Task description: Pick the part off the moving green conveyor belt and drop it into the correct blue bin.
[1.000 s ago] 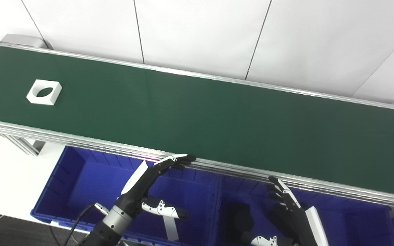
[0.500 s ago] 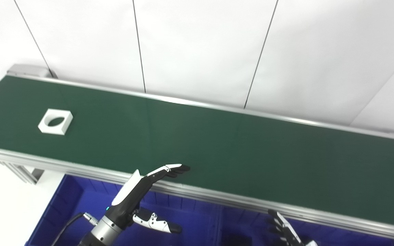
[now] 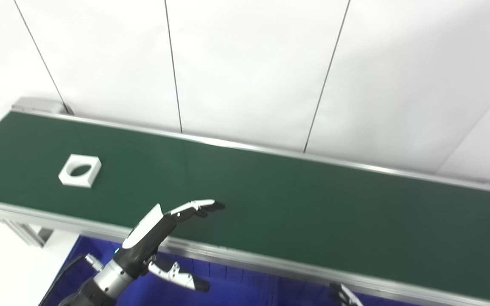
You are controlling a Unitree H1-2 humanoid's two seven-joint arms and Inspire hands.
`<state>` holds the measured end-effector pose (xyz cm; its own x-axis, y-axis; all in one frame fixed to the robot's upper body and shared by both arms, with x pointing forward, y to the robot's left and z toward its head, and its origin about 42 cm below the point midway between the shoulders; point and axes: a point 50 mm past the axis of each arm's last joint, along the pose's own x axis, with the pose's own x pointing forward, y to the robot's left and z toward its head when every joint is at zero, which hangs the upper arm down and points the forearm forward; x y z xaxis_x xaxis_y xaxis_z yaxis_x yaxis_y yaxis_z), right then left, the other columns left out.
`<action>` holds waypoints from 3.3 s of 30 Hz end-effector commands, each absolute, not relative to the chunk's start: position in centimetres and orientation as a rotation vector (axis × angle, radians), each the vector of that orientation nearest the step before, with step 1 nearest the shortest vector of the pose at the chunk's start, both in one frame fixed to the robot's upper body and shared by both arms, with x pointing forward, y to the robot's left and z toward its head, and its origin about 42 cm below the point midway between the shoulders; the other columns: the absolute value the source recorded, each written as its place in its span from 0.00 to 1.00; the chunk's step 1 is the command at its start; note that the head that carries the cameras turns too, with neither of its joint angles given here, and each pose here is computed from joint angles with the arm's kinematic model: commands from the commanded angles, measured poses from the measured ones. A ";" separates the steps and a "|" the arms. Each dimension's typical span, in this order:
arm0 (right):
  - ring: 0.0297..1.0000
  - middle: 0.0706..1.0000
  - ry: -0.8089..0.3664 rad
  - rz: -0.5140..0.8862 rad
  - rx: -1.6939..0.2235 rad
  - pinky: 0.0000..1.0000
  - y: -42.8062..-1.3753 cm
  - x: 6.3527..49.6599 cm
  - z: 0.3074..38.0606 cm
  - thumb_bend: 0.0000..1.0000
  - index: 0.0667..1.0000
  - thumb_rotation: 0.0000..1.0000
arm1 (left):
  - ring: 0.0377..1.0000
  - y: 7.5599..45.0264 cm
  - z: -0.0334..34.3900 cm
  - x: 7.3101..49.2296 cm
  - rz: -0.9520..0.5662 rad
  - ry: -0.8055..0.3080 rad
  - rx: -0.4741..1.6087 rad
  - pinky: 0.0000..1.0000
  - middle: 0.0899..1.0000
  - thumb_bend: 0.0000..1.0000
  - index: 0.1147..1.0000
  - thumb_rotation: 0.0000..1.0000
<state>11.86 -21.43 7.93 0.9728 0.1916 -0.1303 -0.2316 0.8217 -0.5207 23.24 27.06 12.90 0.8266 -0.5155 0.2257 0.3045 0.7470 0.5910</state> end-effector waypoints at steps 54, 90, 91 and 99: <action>0.74 0.79 -0.036 0.173 -0.497 0.60 -22.9 11.9 8.2 0.96 0.87 0.18 | 0.81 36.9 17.0 36.8 -0.260 -0.277 1.040 0.74 0.86 0.91 0.86 0.41; 0.72 0.78 -0.052 0.176 -0.480 0.58 -23.1 11.8 8.3 0.96 0.86 0.15 | 0.99 39.9 15.8 41.1 -0.256 -0.005 1.339 1.00 0.96 0.97 0.93 0.16; 0.72 0.78 -0.050 0.174 -0.481 0.58 -23.1 11.7 8.4 0.96 0.86 0.16 | 0.99 39.9 15.6 41.1 -0.267 0.013 1.336 1.00 0.96 0.97 0.93 0.15; 0.73 0.78 -0.054 0.168 -0.485 0.60 -23.2 11.6 8.4 0.96 0.87 0.16 | 0.95 39.0 13.9 40.6 -0.313 0.121 1.263 0.86 0.95 0.90 0.90 0.01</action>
<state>11.78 -23.14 7.33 0.9830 0.1718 -0.0647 -0.1819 0.8654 -0.4668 39.74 38.50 12.35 0.9417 -0.1790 -0.2848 0.3254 0.2701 0.9062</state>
